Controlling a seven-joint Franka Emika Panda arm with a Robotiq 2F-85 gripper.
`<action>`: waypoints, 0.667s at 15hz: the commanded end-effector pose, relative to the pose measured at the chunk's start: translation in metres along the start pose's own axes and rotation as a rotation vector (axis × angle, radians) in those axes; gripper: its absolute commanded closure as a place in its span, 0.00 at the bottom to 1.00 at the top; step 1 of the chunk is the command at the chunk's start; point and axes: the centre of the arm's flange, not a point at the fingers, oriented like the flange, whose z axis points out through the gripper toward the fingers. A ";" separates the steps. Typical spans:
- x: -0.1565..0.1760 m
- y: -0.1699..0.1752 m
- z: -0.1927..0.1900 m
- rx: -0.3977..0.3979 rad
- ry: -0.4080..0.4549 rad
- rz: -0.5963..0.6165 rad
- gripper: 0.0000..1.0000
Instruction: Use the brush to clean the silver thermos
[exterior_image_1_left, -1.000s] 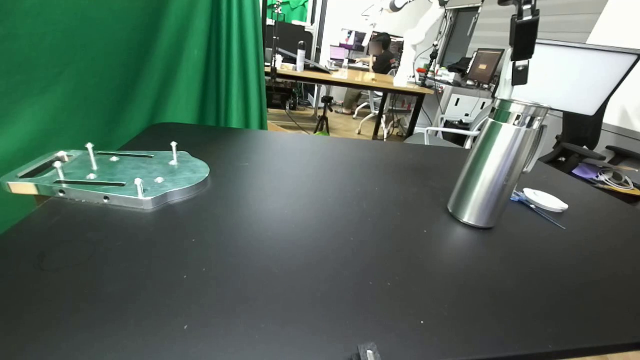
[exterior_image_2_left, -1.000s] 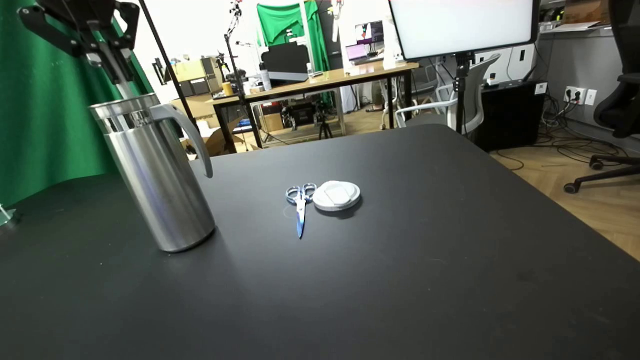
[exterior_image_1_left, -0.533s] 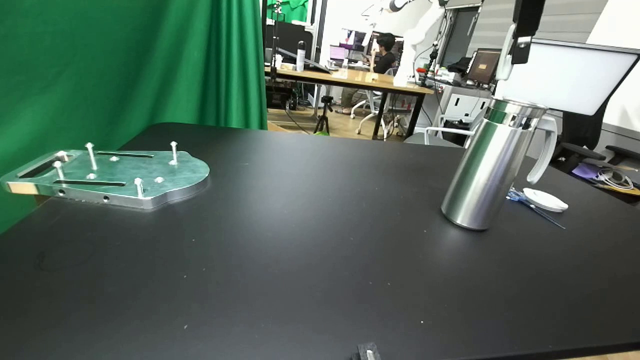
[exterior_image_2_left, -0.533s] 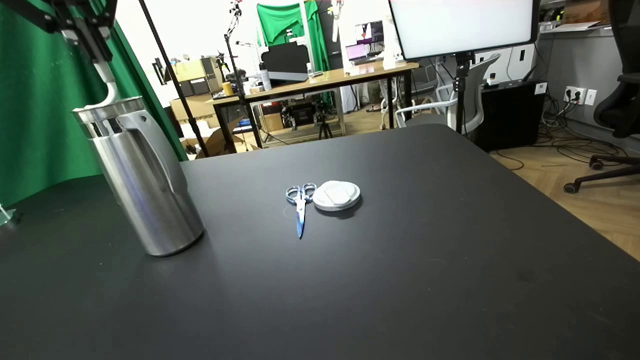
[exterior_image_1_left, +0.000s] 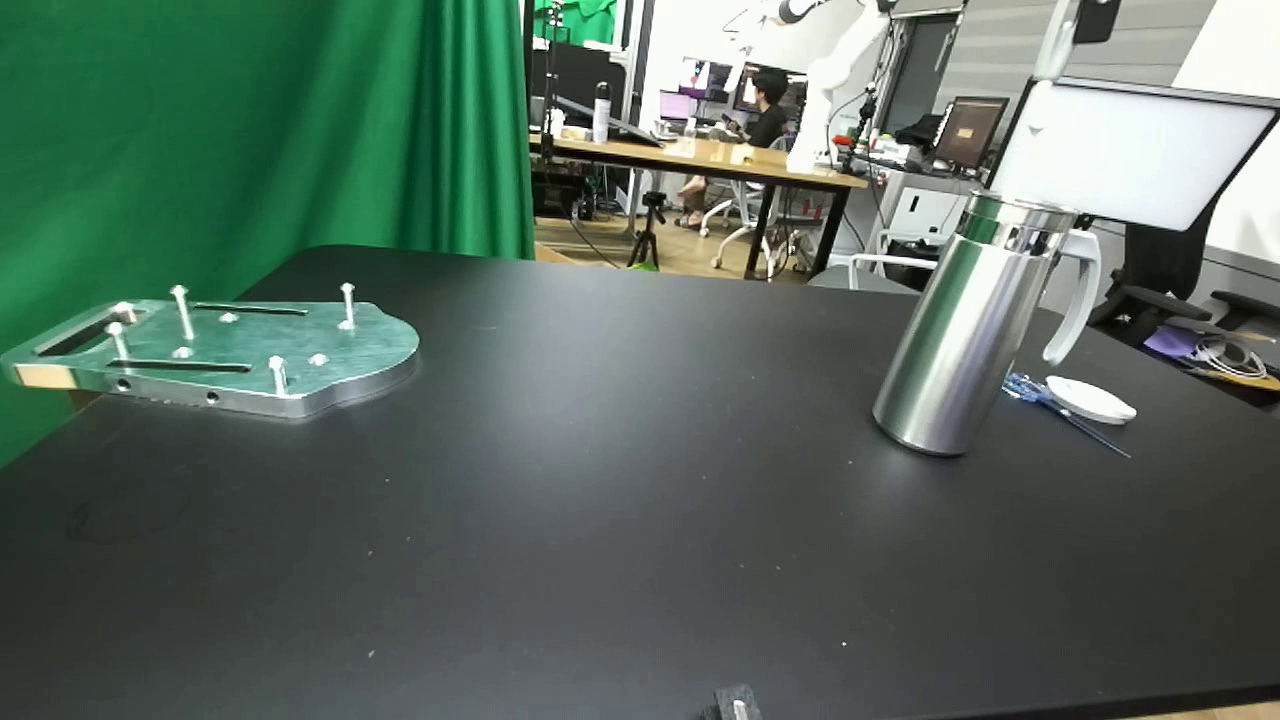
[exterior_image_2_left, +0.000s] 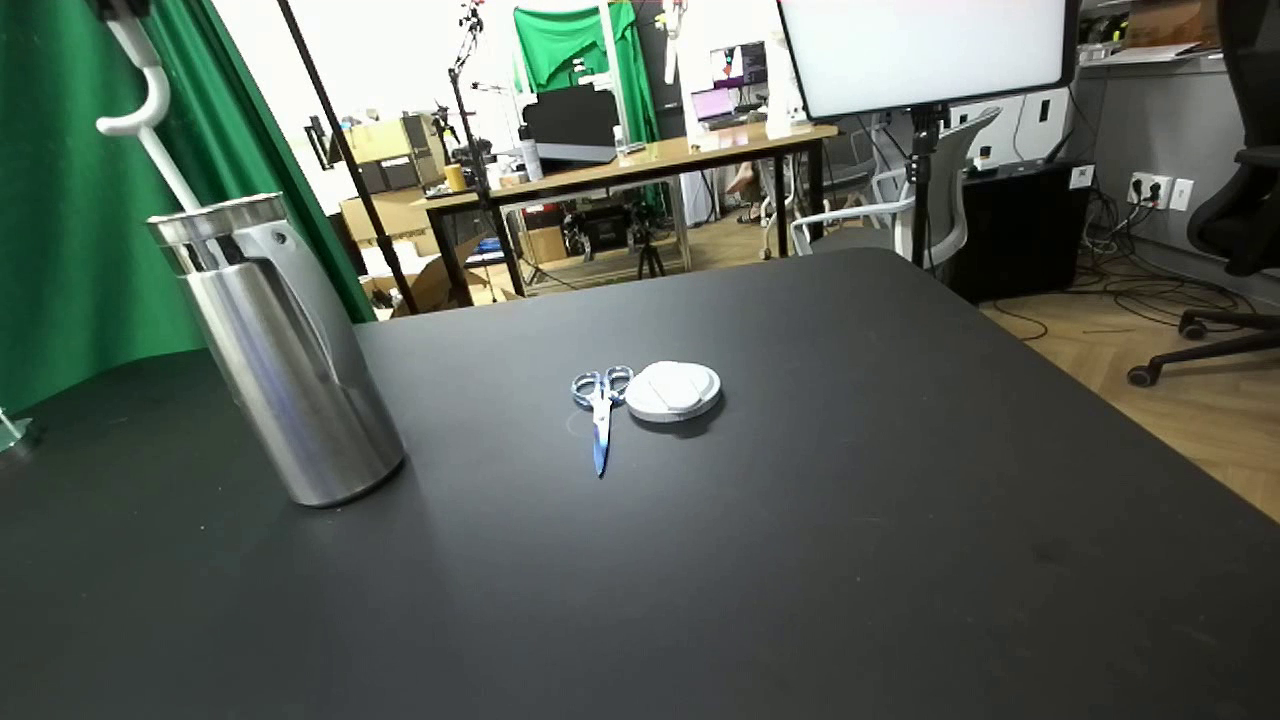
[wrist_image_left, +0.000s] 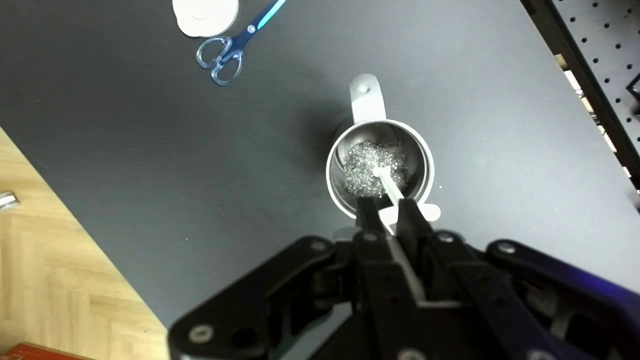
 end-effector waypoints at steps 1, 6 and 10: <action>-0.021 -0.016 -0.032 -0.045 0.049 -0.014 0.96; -0.026 -0.015 -0.036 -0.072 0.064 0.006 0.96; -0.015 0.002 0.008 -0.015 0.036 0.012 0.96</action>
